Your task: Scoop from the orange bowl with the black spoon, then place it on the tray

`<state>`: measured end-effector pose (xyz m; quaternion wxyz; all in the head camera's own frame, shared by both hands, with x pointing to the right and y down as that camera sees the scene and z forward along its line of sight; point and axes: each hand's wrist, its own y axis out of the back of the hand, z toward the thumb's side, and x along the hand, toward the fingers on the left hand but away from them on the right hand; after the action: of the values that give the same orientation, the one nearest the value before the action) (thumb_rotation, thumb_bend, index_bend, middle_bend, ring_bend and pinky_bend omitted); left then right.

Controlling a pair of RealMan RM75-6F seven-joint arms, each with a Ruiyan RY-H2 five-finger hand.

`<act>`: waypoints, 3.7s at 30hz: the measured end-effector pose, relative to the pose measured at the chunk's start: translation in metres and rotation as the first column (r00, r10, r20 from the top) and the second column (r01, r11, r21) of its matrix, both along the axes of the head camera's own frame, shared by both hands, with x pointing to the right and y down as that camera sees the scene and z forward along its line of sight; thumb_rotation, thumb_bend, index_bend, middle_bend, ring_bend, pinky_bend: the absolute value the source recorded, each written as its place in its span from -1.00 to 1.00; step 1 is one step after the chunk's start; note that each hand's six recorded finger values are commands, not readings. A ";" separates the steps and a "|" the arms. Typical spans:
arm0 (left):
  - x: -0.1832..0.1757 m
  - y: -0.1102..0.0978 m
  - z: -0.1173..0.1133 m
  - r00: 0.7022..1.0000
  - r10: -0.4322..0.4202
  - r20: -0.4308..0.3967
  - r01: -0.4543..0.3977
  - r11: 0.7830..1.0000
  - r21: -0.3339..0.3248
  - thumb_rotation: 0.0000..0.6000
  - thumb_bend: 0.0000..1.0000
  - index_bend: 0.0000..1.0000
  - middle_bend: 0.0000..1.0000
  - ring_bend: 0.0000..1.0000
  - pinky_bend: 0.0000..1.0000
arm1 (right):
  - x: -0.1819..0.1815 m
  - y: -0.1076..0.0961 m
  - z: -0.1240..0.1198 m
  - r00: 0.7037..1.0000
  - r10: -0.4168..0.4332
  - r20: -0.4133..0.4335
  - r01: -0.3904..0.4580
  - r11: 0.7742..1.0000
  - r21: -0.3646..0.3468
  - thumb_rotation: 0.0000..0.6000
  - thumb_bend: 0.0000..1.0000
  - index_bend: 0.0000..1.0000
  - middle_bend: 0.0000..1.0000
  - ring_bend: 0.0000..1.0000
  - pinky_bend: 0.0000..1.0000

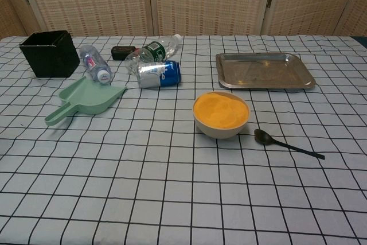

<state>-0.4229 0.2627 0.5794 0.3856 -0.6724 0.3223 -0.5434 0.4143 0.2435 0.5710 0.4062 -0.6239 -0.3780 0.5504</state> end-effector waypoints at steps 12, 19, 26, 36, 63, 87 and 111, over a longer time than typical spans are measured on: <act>0.004 0.000 -0.005 0.999 0.004 -0.046 -0.004 1.000 0.001 1.00 -0.13 -1.00 -0.98 -0.97 -0.39 | -0.048 -0.002 0.056 0.989 0.035 0.143 -0.009 0.984 -0.180 1.00 -0.41 -0.50 -1.00 -1.00 -1.00; 0.004 0.001 -0.009 0.997 0.003 -0.083 -0.005 1.000 -0.015 1.00 -0.13 -1.00 -0.98 -0.97 -0.39 | -0.094 -0.016 0.090 0.967 0.130 0.221 -0.071 0.964 -0.256 1.00 -0.41 -0.10 -1.00 -1.00 -1.00; -0.004 -0.001 -0.019 0.992 -0.018 -0.126 0.017 1.000 -0.011 1.00 -0.13 -1.00 -0.98 -0.97 -0.39 | -0.129 -0.020 0.118 0.966 0.167 0.199 -0.099 0.945 -0.311 1.00 -0.41 -0.09 -1.00 -1.00 -1.00; -0.009 0.001 -0.030 0.987 -0.019 -0.160 0.019 1.000 -0.003 1.00 -0.13 -1.00 -0.98 -0.97 -0.39 | -0.159 -0.029 0.143 0.977 0.158 0.146 -0.101 0.936 -0.337 1.00 -0.39 -0.13 -1.00 -1.00 -1.00; -0.011 0.000 -0.034 0.984 -0.019 -0.175 0.020 1.000 0.006 1.00 -0.13 -1.00 -0.98 -0.97 -0.39 | -0.184 -0.032 0.171 0.982 0.144 0.122 -0.087 0.918 -0.388 1.00 -0.23 -0.07 -1.00 -1.00 -1.00; -0.013 0.000 -0.036 0.984 -0.022 -0.179 0.024 1.000 0.011 1.00 -0.13 -1.00 -0.98 -0.97 -0.39 | -0.187 -0.032 0.166 0.980 0.137 0.142 -0.079 0.932 -0.355 1.00 -0.10 0.19 -1.00 -1.00 -1.00; -0.008 0.000 -0.036 0.982 -0.008 -0.187 0.010 1.000 0.012 1.00 -0.13 -1.00 -0.98 -0.97 -0.39 | -0.209 -0.087 0.116 0.983 0.062 0.173 -0.027 0.980 -0.196 1.00 -0.06 0.24 -1.00 -1.00 -1.00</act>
<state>-0.4307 0.2631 0.5438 0.3557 -0.7164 0.3635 -0.4776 0.2056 0.1563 0.6866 0.2959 -0.6985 -0.3716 0.5352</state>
